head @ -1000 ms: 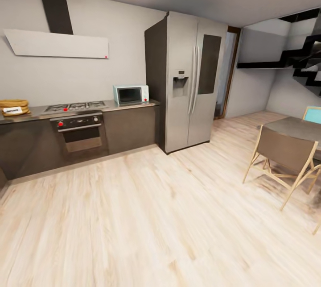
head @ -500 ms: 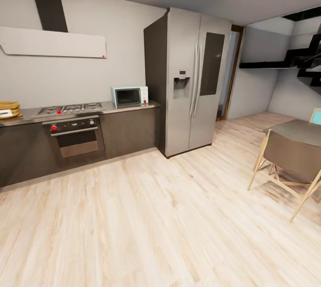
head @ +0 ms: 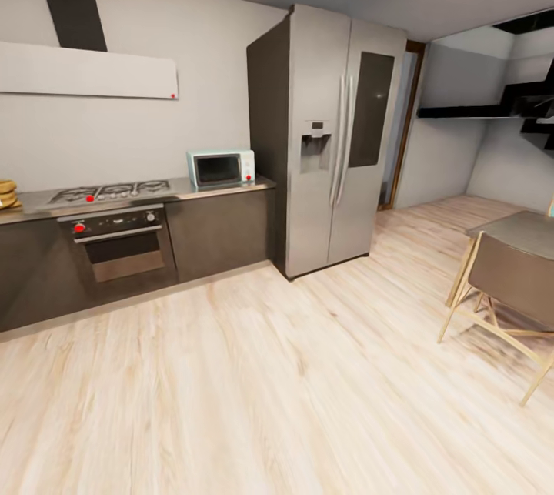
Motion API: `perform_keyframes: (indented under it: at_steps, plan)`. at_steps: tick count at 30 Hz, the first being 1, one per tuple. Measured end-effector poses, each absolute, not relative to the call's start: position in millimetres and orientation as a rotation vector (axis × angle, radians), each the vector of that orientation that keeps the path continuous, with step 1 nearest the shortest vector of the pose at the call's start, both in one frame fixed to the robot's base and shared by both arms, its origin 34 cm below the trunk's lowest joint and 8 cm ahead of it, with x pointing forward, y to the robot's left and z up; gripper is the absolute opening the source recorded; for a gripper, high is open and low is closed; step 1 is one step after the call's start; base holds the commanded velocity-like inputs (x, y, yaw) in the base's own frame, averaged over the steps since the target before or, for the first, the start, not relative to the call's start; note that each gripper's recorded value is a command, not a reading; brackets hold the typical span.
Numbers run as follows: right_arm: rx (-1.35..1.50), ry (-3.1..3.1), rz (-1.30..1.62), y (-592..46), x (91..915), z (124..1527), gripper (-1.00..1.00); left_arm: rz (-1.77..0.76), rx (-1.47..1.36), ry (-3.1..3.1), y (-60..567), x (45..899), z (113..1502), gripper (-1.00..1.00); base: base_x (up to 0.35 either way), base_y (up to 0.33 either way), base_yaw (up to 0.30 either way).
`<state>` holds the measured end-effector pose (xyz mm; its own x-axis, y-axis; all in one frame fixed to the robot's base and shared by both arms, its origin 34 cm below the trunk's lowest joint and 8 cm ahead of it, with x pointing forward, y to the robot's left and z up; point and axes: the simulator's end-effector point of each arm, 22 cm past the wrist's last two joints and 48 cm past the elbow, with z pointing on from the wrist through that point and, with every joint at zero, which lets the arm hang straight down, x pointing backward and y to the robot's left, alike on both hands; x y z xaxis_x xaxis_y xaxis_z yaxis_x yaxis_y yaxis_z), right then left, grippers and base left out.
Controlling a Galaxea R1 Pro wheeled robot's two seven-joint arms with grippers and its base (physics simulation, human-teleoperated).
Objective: In the kitchen, take the popcorn bag from the countertop, put it into the microwave, and heat it until the popcorn is cooked so the cooked popcorn ends up inside the bag.
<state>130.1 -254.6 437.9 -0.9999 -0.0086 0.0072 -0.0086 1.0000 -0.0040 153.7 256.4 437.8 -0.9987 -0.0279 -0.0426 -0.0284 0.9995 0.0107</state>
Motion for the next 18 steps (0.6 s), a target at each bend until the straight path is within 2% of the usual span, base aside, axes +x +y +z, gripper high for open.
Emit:
perform_keyframes:
  at_steps: [18]
  plan:
    - [0.013,-3.134,0.006,-254.6,130.1,437.9,1.00,0.017,-0.044,3.097,256.1,154.2,437.9,1.00,0.324,0.000,0.000]
